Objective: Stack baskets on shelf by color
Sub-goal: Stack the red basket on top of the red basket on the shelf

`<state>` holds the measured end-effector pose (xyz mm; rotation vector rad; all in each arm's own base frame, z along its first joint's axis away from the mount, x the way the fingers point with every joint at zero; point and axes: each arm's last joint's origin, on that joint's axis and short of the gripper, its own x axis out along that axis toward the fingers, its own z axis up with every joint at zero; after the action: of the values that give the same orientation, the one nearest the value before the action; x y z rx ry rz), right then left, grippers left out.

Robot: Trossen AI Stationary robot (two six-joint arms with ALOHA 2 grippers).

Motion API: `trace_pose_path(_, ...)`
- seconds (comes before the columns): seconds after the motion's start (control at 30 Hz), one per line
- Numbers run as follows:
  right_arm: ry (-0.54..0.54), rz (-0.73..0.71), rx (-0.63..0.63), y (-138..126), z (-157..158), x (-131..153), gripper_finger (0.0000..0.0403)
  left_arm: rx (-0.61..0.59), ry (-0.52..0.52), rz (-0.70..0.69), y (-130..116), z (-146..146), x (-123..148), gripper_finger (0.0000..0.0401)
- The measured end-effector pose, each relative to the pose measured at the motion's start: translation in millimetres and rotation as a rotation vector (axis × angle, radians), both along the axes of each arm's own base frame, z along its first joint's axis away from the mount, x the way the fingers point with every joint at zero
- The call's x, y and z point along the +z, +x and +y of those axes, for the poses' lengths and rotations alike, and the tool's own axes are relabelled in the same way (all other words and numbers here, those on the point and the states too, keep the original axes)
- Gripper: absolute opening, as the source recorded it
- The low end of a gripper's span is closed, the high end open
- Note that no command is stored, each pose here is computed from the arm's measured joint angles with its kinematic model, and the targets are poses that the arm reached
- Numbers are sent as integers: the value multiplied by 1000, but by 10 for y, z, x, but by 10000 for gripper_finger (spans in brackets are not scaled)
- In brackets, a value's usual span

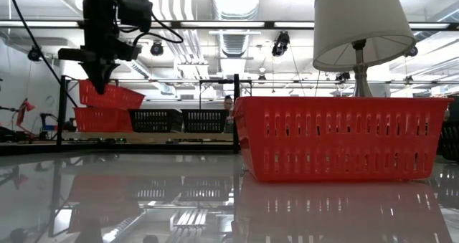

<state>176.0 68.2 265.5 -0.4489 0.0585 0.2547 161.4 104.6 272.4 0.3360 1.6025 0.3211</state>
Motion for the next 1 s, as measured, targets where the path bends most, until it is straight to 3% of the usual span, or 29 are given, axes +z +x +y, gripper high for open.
trace_pose_path(0.73,1,0,0,0,0,0,9,4,9,-8,23,15,-13,2)
trace_pose_path(1.0,1,0,0,0,0,0,9,6,15,14,9,11,-52,53)
